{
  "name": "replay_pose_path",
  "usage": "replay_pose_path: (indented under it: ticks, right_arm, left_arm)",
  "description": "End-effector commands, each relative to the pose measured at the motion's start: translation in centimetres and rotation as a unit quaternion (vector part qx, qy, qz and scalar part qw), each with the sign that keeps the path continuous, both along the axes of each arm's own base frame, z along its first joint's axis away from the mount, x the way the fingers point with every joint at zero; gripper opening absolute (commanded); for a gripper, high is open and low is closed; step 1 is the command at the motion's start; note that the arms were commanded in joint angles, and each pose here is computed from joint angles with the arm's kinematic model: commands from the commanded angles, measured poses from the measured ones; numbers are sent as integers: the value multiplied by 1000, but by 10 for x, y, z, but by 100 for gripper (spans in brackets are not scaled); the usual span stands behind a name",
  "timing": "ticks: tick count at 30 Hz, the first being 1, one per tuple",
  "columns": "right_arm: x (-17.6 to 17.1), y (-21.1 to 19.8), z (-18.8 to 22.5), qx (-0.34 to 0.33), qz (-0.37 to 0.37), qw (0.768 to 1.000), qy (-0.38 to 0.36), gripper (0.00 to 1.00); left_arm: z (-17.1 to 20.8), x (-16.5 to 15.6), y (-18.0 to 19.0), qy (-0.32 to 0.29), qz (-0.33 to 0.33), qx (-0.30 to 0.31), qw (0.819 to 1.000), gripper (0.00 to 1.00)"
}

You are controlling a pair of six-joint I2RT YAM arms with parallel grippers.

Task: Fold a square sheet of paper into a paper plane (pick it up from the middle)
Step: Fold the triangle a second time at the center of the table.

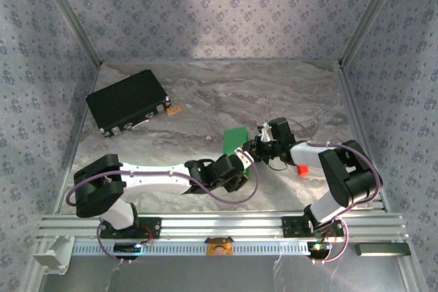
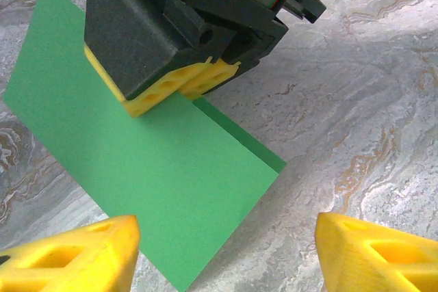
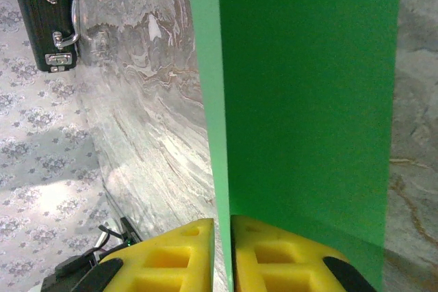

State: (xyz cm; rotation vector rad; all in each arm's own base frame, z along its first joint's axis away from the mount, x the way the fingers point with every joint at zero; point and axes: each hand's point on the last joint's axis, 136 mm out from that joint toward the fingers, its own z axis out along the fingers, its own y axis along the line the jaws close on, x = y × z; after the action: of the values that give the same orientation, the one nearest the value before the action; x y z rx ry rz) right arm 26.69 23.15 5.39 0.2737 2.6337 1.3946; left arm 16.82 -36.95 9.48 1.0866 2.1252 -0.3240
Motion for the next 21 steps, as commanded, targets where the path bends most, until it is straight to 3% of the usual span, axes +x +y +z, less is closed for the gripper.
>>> replay_pose_path:
  ticks: [1, 6, 9, 21]
  right_arm:
    - [2, 1, 3, 4, 9, 1000, 1, 16]
    - [3, 0, 3, 3, 6, 1000, 3, 16]
    - [2, -1, 2, 2, 5, 1000, 3, 16]
    - [2, -2, 1, 1, 2, 1000, 3, 16]
  left_arm:
    - [5, -1, -6, -21, -8, 14, 1000, 73]
    - [3, -6, -12, -22, -19, 19, 999, 75]
    - [2, -10, -16, -25, -28, 24, 999, 81]
    - [-16, 3, -12, -61, -22, 87, 994, 83]
